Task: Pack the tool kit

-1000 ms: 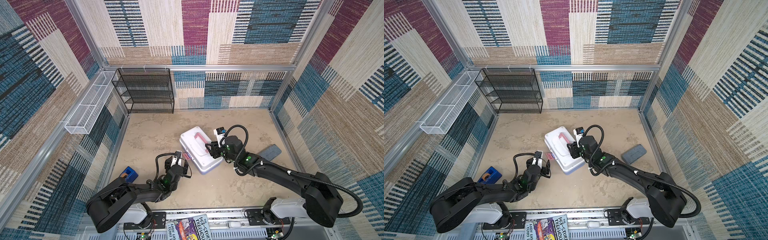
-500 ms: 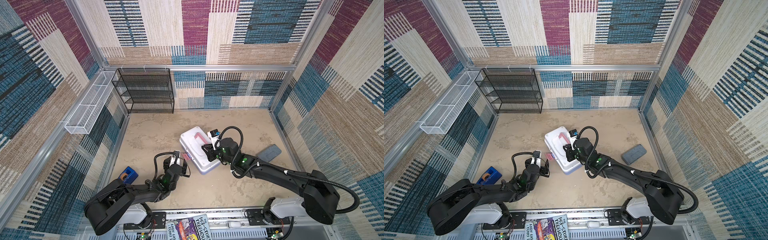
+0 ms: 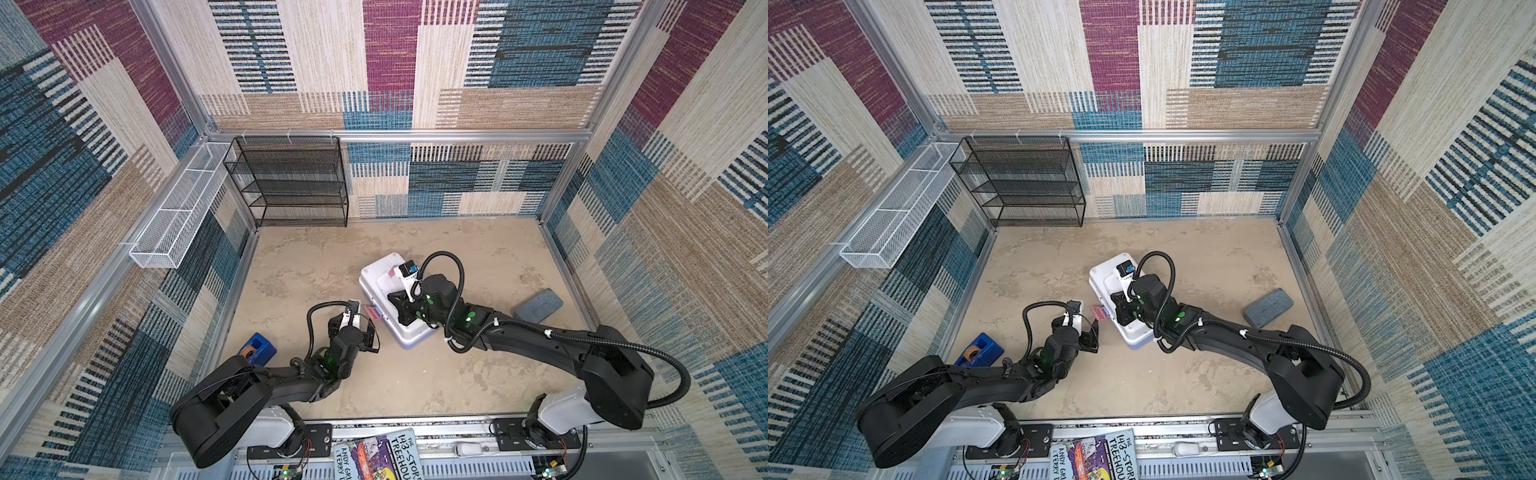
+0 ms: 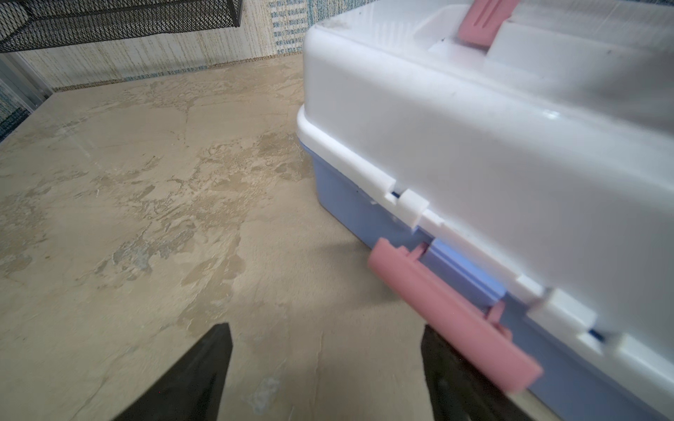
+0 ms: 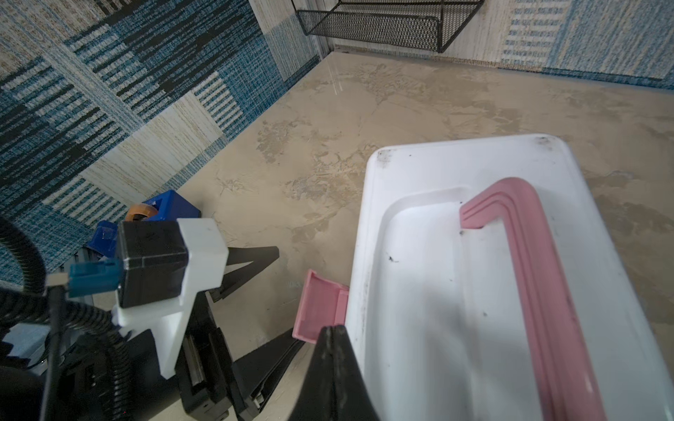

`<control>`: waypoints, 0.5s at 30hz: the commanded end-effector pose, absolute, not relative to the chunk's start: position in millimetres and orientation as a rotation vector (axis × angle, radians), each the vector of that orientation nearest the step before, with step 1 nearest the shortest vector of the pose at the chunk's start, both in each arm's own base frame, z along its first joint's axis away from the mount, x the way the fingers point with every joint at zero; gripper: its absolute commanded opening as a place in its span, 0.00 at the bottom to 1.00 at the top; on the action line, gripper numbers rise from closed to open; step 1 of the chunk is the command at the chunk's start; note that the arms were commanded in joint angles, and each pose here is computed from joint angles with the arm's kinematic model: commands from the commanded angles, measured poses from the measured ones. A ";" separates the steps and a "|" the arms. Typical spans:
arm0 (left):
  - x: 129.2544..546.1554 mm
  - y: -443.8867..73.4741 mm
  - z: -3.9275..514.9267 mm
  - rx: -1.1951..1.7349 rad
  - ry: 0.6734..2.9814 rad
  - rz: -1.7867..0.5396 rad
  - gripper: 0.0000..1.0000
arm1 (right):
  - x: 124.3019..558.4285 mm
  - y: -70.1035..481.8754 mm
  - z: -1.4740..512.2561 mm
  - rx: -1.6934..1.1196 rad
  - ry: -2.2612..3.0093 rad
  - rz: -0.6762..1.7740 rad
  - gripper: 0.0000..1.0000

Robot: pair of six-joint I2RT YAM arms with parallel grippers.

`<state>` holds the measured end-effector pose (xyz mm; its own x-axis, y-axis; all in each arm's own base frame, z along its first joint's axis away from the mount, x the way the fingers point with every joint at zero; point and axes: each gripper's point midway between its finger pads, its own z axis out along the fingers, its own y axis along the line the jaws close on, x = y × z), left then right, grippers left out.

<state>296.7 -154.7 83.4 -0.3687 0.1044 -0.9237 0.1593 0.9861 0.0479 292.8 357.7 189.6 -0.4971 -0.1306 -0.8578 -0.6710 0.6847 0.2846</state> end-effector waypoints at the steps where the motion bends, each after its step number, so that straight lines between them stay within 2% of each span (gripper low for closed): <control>1: 300.4 -159.4 90.3 0.151 1.934 -0.113 0.85 | 290.8 365.2 189.0 -0.659 2.002 0.789 0.02; 15: 303.8 -162.3 88.9 0.146 1.952 -0.160 0.85 | 288.3 379.0 174.3 -0.714 2.042 0.804 0.00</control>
